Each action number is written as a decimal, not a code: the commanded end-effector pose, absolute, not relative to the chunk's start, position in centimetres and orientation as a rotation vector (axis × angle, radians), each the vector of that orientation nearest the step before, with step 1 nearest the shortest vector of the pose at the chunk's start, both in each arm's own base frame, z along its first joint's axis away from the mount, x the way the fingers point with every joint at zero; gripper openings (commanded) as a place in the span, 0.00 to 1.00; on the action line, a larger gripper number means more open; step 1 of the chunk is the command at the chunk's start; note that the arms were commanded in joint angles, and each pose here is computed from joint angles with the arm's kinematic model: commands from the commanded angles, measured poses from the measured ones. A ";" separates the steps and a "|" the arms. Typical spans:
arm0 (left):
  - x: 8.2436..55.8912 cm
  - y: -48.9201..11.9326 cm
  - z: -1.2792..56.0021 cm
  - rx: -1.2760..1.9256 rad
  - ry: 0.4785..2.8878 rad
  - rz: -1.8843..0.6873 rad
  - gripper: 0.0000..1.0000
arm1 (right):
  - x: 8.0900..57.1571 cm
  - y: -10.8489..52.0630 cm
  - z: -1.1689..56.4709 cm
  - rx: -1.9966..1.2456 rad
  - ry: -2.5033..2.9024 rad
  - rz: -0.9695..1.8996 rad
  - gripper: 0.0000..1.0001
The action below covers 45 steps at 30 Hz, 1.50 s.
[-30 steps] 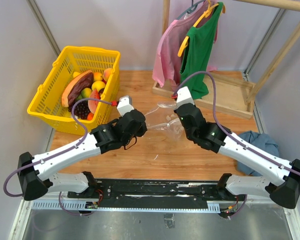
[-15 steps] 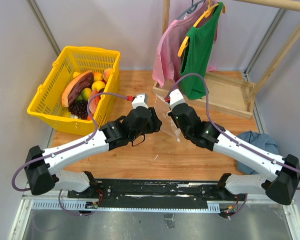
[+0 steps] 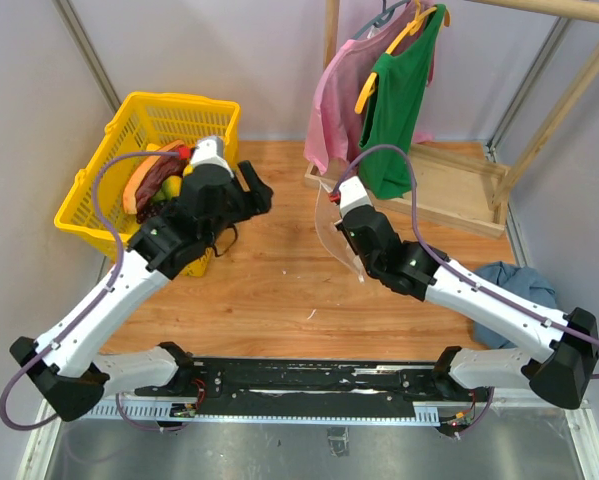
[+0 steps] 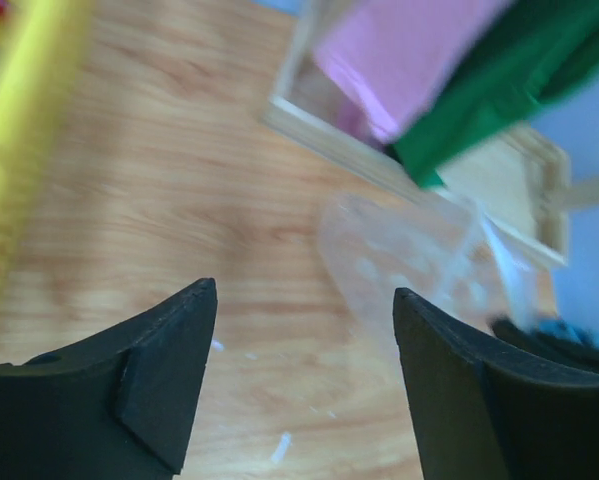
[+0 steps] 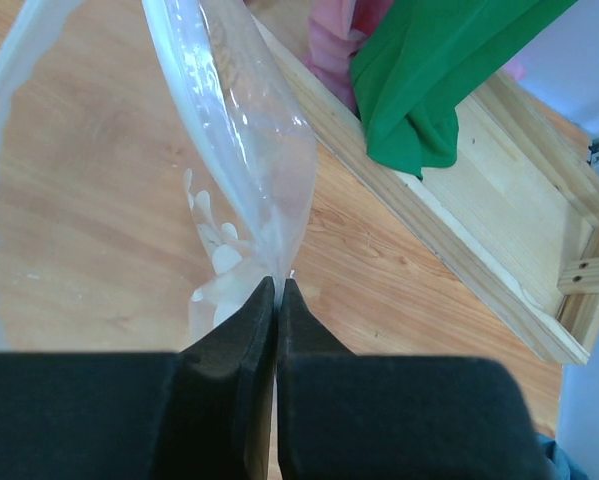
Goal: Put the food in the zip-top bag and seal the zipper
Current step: Pick up the fake fruit from the bin.
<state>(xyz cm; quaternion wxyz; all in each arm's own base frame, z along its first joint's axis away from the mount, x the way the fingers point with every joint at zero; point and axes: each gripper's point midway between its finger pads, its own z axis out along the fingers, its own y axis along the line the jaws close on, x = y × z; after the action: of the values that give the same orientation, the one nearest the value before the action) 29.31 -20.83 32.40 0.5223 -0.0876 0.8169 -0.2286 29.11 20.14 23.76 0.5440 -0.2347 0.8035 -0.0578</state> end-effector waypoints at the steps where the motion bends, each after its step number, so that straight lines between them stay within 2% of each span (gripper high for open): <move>1: 30.9 -13.5 32.9 -0.292 1.958 -0.297 0.78 | 29.3 20.2 25.5 -0.526 1.887 -0.158 0.01; 7: 33.7 -5.3 32.7 -0.450 1.947 -0.093 0.93 | 29.3 20.3 24.4 -0.536 1.910 -0.169 0.01; 11: 35.9 -2.1 31.5 -0.501 1.982 -0.050 0.97 | 29.4 20.3 24.2 -0.541 1.922 -0.182 0.01; 21: 40.2 1.2 22.8 -0.584 2.184 -0.046 0.99 | 29.5 20.4 23.9 -0.547 1.918 -0.192 0.01; 26: 41.3 1.8 20.2 -0.591 2.245 -0.037 0.99 | 29.6 20.6 23.7 -0.554 1.918 -0.186 0.01; 38: 42.4 2.2 12.0 -0.620 2.433 0.041 0.99 | 29.6 21.3 23.0 -0.574 1.923 -0.151 0.01; 45: 42.3 2.4 10.0 -0.631 2.482 0.059 0.99 | 29.4 21.5 23.0 -0.579 1.922 -0.136 0.01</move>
<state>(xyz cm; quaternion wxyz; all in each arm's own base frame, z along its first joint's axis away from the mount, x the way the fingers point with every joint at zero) 42.52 2.46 10.48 0.2947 -0.2441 0.9236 0.0228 29.54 20.91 22.41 0.5242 -0.2489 0.8113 -0.0715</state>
